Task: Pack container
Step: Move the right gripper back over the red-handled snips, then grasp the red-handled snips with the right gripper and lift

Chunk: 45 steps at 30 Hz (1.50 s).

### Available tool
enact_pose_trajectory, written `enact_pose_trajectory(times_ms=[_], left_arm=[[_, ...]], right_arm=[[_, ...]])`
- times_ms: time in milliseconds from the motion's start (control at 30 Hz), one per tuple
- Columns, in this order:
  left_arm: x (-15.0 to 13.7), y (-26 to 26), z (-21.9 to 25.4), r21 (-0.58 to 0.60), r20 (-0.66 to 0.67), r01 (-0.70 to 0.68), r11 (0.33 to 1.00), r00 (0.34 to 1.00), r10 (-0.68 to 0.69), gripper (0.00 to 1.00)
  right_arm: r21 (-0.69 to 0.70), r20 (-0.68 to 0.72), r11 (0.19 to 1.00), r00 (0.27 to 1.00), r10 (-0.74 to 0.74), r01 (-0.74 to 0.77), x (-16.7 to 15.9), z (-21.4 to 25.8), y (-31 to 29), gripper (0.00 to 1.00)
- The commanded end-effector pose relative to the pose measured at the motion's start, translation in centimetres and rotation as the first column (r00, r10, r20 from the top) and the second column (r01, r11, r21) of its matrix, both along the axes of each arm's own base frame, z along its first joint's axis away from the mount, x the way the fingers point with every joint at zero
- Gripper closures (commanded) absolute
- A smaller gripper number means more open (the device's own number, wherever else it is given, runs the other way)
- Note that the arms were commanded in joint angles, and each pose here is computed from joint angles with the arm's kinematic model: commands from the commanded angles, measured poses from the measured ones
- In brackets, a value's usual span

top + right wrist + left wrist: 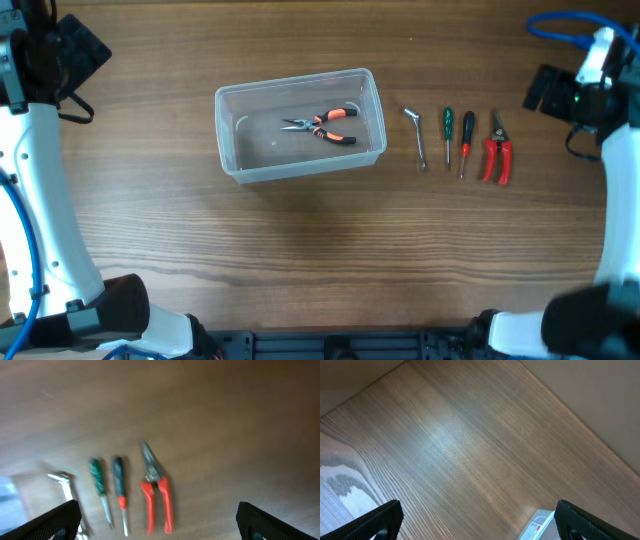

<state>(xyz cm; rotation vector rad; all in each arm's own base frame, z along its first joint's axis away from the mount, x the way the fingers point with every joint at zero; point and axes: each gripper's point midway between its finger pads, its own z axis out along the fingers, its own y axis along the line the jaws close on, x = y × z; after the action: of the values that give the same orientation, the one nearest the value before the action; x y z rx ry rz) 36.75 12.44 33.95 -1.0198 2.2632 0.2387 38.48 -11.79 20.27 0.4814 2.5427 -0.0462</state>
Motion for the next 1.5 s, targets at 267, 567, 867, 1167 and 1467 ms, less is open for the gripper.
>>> enact_pose_trajectory(times_ms=[267,567,867,1167,1467], left_arm=[[0.0,0.3,0.2,0.016,-0.005,0.006,1.000,1.000,-0.006,0.00],[0.0,0.3,0.2,0.016,-0.005,0.006,1.000,1.000,-0.006,0.00],[0.1,0.3,0.2,0.016,-0.005,0.006,1.000,1.000,-0.006,0.00],[0.1,0.3,0.2,0.016,-0.005,0.006,1.000,1.000,-0.006,0.00],[0.1,0.3,0.2,0.016,-0.004,0.006,1.000,1.000,-0.006,0.00]], right_arm=[[0.103,-0.405,0.995,0.913,0.037,0.005,-2.8,-12.5,-0.6,0.05],[0.055,-0.449,0.995,0.888,0.099,-0.083,-3.3,-13.2,-1.4,0.11],[0.076,-0.462,0.991,0.877,0.133,-0.110,-4.2,-15.3,-0.8,0.12],[0.092,-0.496,0.987,0.853,0.159,-0.130,-4.8,-18.2,-0.6,0.12],[0.104,-0.549,0.987,0.820,0.161,-0.124,-5.2,-21.1,-0.8,0.14]])
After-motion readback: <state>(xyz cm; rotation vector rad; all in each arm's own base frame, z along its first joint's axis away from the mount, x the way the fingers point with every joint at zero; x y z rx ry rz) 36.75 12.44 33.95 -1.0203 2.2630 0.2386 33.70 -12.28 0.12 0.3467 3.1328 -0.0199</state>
